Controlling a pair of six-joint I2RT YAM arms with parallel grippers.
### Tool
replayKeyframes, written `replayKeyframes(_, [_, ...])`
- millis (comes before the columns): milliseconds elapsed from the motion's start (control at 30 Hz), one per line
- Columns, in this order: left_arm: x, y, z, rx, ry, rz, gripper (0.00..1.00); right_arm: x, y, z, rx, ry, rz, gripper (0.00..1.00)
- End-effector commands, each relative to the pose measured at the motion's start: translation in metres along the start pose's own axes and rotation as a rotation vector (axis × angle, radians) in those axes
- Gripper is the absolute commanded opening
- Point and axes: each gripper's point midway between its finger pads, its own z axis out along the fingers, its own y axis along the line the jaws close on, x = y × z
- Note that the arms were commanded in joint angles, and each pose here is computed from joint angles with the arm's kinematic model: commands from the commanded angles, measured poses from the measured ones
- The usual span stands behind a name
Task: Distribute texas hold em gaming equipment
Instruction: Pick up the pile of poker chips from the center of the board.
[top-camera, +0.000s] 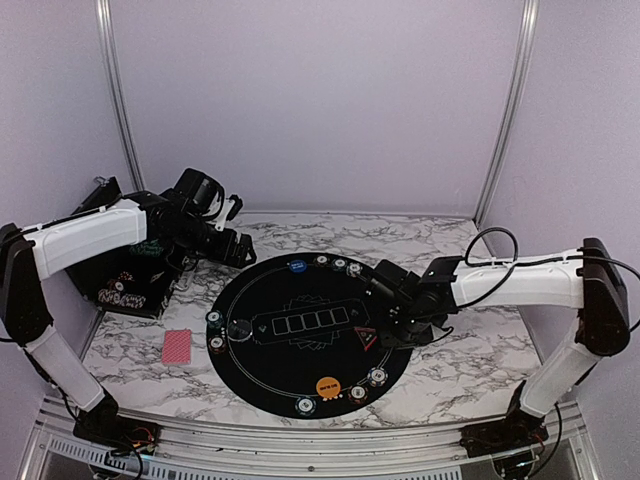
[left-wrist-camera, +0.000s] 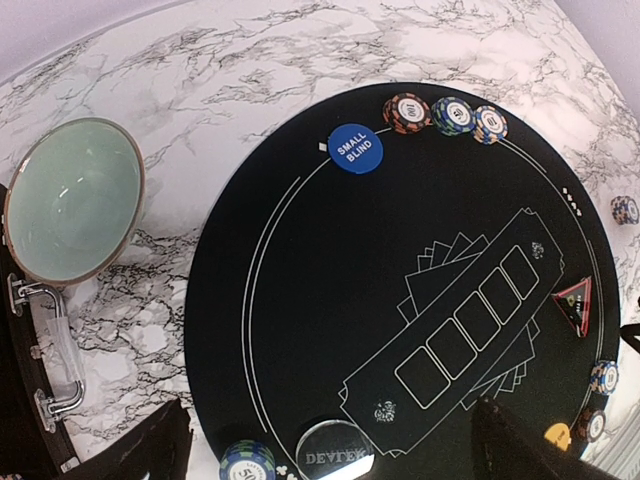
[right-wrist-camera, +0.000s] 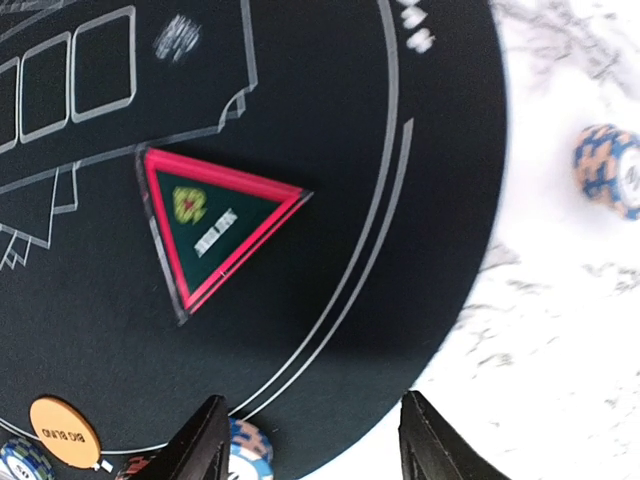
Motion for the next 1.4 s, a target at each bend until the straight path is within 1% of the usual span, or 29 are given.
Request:
replayKeyframes(0, [0.003,0.005,0.006,-0.013,0.008,-0.004,0.99,-0.025,-0.028,-0.016,0.026,-0.063,0.018,0.56])
replayKeyframes(267, [0.004,0.005,0.007,-0.013,0.011,-0.005,0.99,-0.058,-0.094,-0.018,0.075,-0.111,0.097,0.60])
replayKeyframes(467, [0.004,0.005,0.007,-0.013,0.012,-0.005,0.99,-0.074,-0.129,-0.011,0.106,-0.115,0.137,0.63])
replayKeyframes(567, [0.004,0.005,0.007,-0.012,0.011,-0.005,0.99,-0.078,-0.139,-0.007,0.100,-0.119,0.149,0.64])
replayKeyframes(700, [0.004,0.005,0.007,-0.012,0.012,-0.006,0.99,-0.081,-0.147,-0.001,0.078,-0.114,0.161,0.69])
replayKeyframes(933, [0.004,0.006,0.008,-0.017,0.012,-0.004,0.99,-0.082,-0.148,0.015,0.072,-0.084,0.147,0.74])
replayKeyframes(1367, [0.005,0.007,0.008,-0.023,0.015,-0.003,0.99,-0.082,-0.150,0.047,0.093,-0.032,0.125,0.73])
